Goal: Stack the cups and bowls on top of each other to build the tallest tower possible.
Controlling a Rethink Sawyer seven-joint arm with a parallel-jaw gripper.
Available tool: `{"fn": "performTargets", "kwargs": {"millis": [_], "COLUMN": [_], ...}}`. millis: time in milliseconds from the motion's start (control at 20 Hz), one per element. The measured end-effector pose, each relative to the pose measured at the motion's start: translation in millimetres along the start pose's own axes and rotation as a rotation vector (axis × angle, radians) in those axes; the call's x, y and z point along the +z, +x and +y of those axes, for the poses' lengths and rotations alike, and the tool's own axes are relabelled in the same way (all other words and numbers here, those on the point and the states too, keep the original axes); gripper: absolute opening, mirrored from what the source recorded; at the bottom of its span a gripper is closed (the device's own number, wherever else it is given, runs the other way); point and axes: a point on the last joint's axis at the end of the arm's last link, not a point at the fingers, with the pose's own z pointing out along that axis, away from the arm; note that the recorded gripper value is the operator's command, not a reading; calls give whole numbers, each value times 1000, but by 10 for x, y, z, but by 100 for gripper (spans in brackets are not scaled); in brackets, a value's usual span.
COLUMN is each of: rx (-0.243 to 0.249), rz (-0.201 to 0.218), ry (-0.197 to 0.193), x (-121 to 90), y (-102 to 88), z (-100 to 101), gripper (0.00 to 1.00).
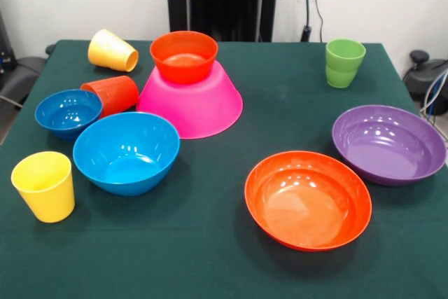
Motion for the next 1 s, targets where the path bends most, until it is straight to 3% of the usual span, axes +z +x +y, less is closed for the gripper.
{"fn": "performTargets", "kwargs": {"millis": [350,1000], "rx": [-16,-49], "rz": [72,109], "ry": [13,37], "x": [137,474], "y": [80,140], "z": [-111,-498], "gripper": [100,100]}}
